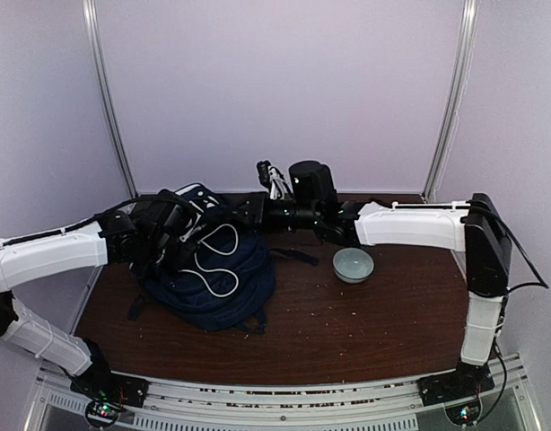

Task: Pack the student bag

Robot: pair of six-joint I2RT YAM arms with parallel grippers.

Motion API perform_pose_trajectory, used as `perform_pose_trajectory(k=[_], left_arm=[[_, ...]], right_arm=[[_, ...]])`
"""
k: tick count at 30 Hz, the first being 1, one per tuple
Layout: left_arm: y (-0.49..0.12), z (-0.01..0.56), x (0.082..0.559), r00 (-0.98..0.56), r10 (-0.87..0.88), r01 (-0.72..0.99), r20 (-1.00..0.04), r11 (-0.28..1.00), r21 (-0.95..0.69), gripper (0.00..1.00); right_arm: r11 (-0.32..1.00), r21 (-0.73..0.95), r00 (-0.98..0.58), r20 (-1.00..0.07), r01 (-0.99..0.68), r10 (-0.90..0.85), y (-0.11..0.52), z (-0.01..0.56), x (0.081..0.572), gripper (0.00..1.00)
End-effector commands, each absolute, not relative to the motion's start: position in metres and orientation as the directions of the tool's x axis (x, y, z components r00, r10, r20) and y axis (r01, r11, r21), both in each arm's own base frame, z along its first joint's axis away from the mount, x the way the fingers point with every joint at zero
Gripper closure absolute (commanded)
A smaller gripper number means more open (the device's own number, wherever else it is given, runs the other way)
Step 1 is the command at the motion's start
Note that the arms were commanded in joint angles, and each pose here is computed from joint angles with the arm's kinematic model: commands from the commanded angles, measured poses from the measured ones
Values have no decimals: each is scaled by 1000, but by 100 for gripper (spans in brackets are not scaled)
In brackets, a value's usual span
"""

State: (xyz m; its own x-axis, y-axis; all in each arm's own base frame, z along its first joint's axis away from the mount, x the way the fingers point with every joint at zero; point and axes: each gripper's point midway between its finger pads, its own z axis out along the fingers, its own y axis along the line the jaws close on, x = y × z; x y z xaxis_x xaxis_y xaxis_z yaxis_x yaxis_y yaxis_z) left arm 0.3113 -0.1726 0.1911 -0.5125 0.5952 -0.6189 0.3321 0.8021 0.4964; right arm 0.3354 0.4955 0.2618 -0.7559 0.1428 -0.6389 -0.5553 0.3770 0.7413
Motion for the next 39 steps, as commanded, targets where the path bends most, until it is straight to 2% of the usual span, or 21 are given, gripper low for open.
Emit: perform_pose_trajectory(k=[1,12,18,25,27,33,36,39], left_arm=[[-148,211,337,-514,521,141,-682,835,532,36],[-155,199,352,-523,508,143,-685,844,517,36],[-159,204,355,-509,503,157,-698,852,500,35],[-161,204,355,-506,500,167,-703,856,488,35],[-161,203,354,-505,499,170,-704,857,486,35],[-162,208,350,-494,495,185,-715,863,470,35],[-170,222,342,-469,473,240,-746,881,407,29],[-189,233,332,-409,489,368,-771,861,351,20]], right_arm=[[375,718,-741,-663,-587,111,479,268,321,58],[336,792,-848,-529,-510,-41,484,202,266,56],[265,811,-853,-502,-522,-144,488,189,236,55],[281,819,-865,-460,-500,-199,504,164,235,54],[285,815,-863,-463,-504,-202,508,164,239,59],[226,838,-867,-466,-496,-175,516,179,240,100],[167,860,-876,-466,-482,-126,521,201,246,100],[92,889,-894,-447,-449,-45,536,234,265,100]])
